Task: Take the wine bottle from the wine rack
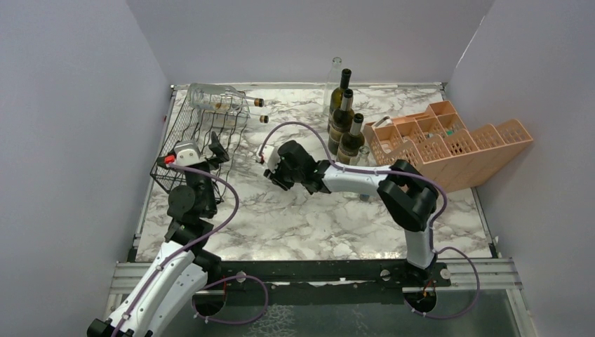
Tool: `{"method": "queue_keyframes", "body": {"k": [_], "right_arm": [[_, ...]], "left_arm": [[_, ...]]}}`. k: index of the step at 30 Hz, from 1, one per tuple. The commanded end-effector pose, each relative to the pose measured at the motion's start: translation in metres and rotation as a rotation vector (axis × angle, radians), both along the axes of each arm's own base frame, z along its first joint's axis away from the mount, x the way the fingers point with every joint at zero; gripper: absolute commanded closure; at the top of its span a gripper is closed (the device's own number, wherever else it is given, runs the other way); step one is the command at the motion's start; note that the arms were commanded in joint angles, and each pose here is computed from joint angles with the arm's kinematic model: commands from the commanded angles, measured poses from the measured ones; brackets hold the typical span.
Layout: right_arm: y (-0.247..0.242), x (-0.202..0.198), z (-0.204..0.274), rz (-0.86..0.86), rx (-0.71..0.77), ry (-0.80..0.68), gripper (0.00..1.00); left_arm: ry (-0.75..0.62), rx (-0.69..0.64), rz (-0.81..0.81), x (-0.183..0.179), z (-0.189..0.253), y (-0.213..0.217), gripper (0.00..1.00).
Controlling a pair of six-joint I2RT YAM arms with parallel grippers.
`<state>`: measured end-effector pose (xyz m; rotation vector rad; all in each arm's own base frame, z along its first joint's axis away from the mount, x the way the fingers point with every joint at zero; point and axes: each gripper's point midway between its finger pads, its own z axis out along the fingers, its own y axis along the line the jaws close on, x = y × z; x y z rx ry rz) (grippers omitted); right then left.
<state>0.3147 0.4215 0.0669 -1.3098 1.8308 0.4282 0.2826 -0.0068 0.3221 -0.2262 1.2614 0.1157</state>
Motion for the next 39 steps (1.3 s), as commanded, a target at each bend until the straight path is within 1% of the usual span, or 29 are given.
{"method": "queue_keyframes", "body": {"k": [1,4,7,9,14,22,27,30,35,39], "right_arm": [[-0.023,-0.012,0.044,-0.158,0.101,0.076,0.82],[-0.049,-0.030,0.036,-0.247,0.045,0.176,0.85],[-0.074,-0.049,0.031,-0.306,-0.006,0.250,0.86],[-0.088,-0.061,0.032,-0.337,-0.015,0.283,0.86],[-0.112,-0.085,0.054,-0.367,0.014,0.330,0.86],[-0.129,-0.100,0.098,-0.365,0.070,0.318,0.86],[-0.141,-0.102,0.109,-0.379,0.024,0.304,0.85],[-0.148,-0.106,0.119,-0.381,0.032,0.296,0.85],[-0.152,-0.118,0.128,-0.338,0.066,0.306,0.85],[-0.157,-0.123,0.128,-0.316,0.044,0.309,0.85]], "left_arm": [[0.003,0.023,-0.109,0.008,-0.002,-0.021,0.02],[0.019,0.045,-0.174,0.015,-0.006,-0.035,0.02],[0.039,0.062,-0.254,0.021,-0.011,-0.053,0.02],[0.046,0.076,-0.318,0.024,-0.012,-0.066,0.03],[0.071,0.107,-0.465,0.028,-0.020,-0.097,0.04],[0.094,0.226,-0.787,0.020,-0.038,-0.161,0.06],[0.088,0.339,-1.042,-0.004,-0.052,-0.206,0.05],[0.064,0.426,-1.179,-0.025,-0.064,-0.224,0.02],[-0.002,0.535,-1.265,-0.048,-0.072,-0.233,0.01],[-0.035,0.588,-1.361,-0.069,-0.082,-0.243,0.01]]}}
